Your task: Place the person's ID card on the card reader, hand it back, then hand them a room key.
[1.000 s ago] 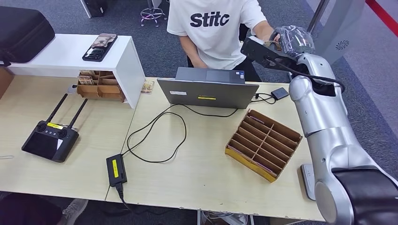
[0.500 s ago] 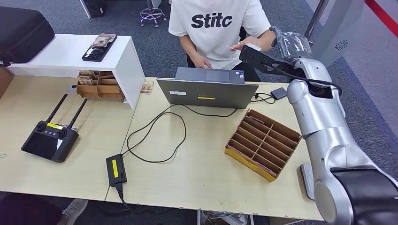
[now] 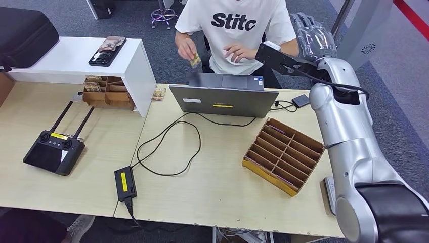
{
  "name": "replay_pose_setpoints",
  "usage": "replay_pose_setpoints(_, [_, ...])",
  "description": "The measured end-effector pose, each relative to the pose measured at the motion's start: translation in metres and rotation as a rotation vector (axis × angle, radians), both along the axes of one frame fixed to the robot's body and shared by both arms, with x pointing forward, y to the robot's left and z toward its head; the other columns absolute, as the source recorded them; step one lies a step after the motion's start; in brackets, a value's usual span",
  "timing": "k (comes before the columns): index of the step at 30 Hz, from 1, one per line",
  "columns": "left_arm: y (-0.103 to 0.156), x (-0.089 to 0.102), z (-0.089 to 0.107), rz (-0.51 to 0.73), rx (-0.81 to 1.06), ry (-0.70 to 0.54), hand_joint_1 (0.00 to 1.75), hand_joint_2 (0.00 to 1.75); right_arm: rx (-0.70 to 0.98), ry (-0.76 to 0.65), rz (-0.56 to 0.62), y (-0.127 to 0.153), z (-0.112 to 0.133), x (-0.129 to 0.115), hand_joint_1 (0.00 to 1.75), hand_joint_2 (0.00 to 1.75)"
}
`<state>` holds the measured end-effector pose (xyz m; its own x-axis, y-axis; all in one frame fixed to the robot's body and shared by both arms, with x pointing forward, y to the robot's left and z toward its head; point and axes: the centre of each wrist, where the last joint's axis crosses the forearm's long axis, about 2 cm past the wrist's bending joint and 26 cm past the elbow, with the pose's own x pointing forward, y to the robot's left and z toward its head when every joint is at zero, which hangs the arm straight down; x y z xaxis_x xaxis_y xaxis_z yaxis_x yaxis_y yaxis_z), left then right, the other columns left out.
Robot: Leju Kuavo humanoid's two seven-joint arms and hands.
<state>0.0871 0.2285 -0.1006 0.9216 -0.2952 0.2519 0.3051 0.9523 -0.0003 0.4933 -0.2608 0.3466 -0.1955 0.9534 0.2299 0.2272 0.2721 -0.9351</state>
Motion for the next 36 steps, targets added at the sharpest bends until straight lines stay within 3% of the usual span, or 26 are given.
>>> replay_pose_setpoints(7, [0.001,-0.001,0.0,0.029,0.002,0.006,0.0,1.75,0.105,-0.136,0.121,0.002,-0.001,-0.023,0.0,1.75])
replay_pose_setpoints(14, [0.001,-0.002,0.0,0.036,0.003,0.007,0.0,1.75,0.129,-0.217,0.14,0.002,-0.001,-0.045,0.0,1.75])
replay_pose_setpoints(36, [0.001,-0.002,0.0,0.037,0.003,0.007,0.0,1.75,0.132,-0.264,0.143,0.002,0.004,-0.055,0.0,1.75])
